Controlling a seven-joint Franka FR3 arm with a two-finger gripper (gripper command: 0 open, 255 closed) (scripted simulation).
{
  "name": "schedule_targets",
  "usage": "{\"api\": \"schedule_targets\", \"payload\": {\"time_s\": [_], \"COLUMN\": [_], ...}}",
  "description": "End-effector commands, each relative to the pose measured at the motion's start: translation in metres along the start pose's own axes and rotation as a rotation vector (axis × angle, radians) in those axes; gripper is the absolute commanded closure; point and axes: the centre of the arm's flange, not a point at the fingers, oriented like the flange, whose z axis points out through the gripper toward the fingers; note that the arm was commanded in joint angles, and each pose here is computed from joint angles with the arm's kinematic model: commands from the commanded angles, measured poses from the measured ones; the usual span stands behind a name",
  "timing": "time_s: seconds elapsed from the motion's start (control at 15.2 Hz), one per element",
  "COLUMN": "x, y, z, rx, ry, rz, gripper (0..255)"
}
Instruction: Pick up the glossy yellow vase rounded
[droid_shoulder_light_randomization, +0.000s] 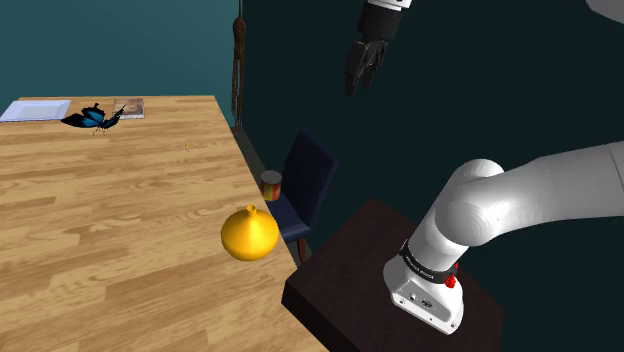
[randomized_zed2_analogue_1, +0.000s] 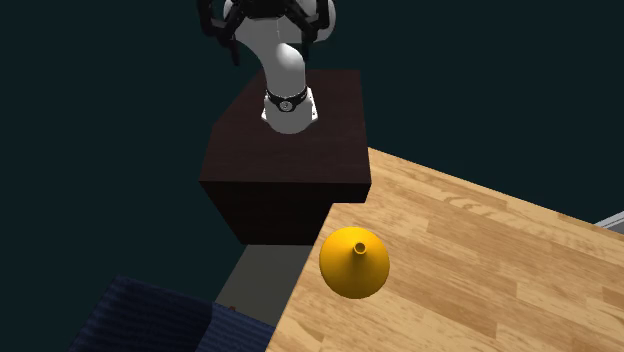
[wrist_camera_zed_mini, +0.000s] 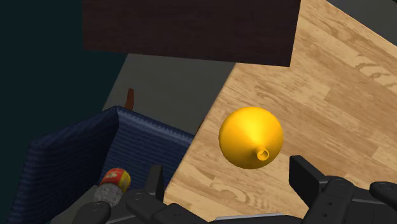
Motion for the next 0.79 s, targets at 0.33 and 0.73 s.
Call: {"api": "schedule_targets", "payload": {"time_s": [0.33, 0.73], "x": [0.026, 0.057], "y": [-0.023, -0.051], "z": [0.056, 0.123], "rx": [0.001, 0.001], "ry": [-0.002, -0.005], "rz": [0.003, 0.006], "gripper": [0, 0]}}
